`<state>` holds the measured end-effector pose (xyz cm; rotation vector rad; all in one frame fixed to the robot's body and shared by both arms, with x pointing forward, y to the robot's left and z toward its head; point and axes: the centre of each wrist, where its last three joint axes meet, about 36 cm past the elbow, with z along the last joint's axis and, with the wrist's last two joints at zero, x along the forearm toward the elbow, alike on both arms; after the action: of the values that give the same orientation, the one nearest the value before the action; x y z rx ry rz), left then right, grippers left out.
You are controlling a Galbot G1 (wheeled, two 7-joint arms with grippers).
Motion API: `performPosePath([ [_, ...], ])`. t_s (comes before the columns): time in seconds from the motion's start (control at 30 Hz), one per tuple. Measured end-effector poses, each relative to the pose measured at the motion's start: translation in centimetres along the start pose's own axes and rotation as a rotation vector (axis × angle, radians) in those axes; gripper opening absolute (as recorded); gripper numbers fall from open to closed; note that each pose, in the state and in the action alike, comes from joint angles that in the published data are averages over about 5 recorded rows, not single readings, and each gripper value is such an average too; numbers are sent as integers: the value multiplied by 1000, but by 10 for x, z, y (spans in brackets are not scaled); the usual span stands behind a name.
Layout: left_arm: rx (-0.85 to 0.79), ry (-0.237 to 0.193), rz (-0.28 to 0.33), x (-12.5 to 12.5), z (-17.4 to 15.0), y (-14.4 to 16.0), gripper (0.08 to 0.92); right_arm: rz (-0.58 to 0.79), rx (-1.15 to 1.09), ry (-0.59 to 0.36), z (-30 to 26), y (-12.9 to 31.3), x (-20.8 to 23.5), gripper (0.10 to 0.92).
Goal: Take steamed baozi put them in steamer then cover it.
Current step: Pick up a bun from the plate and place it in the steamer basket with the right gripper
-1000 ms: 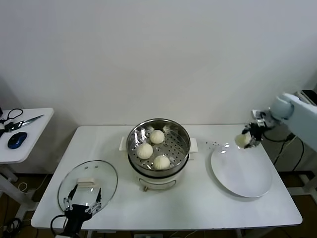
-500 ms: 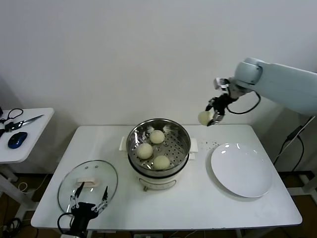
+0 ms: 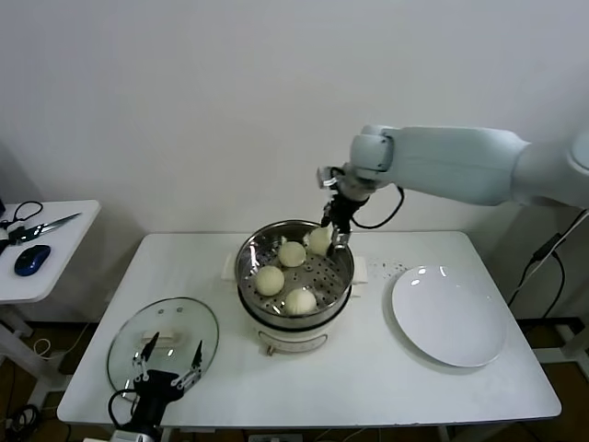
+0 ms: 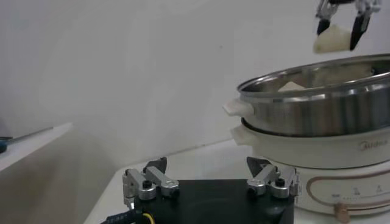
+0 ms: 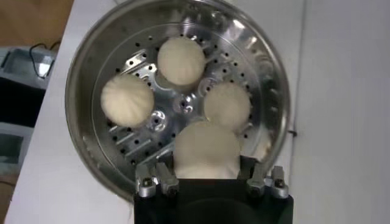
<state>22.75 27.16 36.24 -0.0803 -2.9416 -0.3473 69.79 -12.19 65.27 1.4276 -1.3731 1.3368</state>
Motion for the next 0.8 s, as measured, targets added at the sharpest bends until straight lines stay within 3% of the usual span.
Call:
performPosePath([
  [0.4, 0, 2, -8, -4, 5, 3, 823, -53, 20, 65, -8, 11, -57, 704],
  [0.8, -2, 8, -13, -5, 7, 5, 823, -47, 14, 82, 0, 16, -76, 722],
])
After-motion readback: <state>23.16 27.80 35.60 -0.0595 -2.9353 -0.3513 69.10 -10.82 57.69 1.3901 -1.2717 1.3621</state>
